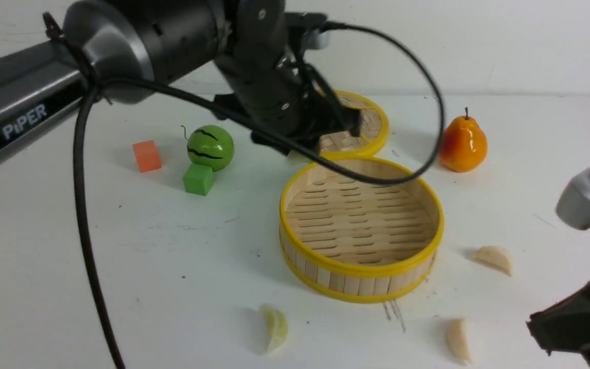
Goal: Put the dumplings into the steamer on the white table.
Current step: 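Place the dumpling into the bamboo steamer basket with the left gripper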
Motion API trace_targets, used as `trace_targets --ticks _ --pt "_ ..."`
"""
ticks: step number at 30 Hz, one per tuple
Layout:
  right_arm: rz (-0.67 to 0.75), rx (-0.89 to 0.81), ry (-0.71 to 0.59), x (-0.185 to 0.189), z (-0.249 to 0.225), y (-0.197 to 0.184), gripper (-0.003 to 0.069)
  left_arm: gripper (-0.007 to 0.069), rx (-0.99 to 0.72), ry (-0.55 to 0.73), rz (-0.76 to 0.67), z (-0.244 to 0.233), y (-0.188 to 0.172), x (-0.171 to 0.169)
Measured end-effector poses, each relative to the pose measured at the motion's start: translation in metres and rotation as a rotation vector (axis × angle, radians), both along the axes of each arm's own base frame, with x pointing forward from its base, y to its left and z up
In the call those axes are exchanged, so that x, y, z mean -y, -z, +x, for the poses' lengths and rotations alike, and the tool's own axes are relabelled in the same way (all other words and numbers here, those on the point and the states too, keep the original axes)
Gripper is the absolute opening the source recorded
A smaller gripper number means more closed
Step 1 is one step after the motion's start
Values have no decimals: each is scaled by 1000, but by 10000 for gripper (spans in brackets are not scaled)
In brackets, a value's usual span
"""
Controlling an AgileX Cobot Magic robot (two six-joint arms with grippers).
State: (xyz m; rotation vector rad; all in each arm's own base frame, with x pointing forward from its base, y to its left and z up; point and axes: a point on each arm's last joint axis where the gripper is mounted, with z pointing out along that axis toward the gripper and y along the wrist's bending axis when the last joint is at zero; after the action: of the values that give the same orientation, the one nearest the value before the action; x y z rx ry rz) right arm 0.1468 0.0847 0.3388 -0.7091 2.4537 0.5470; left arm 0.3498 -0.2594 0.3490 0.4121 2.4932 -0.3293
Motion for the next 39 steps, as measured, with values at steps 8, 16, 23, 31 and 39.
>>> trace_targets --ticks 8,16,23,31,39 --pt "18 213 7 21 -50 -29 23 197 -13 63 -20 25 48 57" --pt "-8 260 70 35 -72 -34 28 197 -1 2 -88 57 119 83" --pt "-36 244 77 38 -73 -32 38 229 -14 3 -39 65 155 87" --pt "-34 243 80 38 -73 -32 41 460 -45 -5 4 56 128 78" --pt "-24 256 84 37 -72 -33 44 497 -9 66 68 5 2 33"
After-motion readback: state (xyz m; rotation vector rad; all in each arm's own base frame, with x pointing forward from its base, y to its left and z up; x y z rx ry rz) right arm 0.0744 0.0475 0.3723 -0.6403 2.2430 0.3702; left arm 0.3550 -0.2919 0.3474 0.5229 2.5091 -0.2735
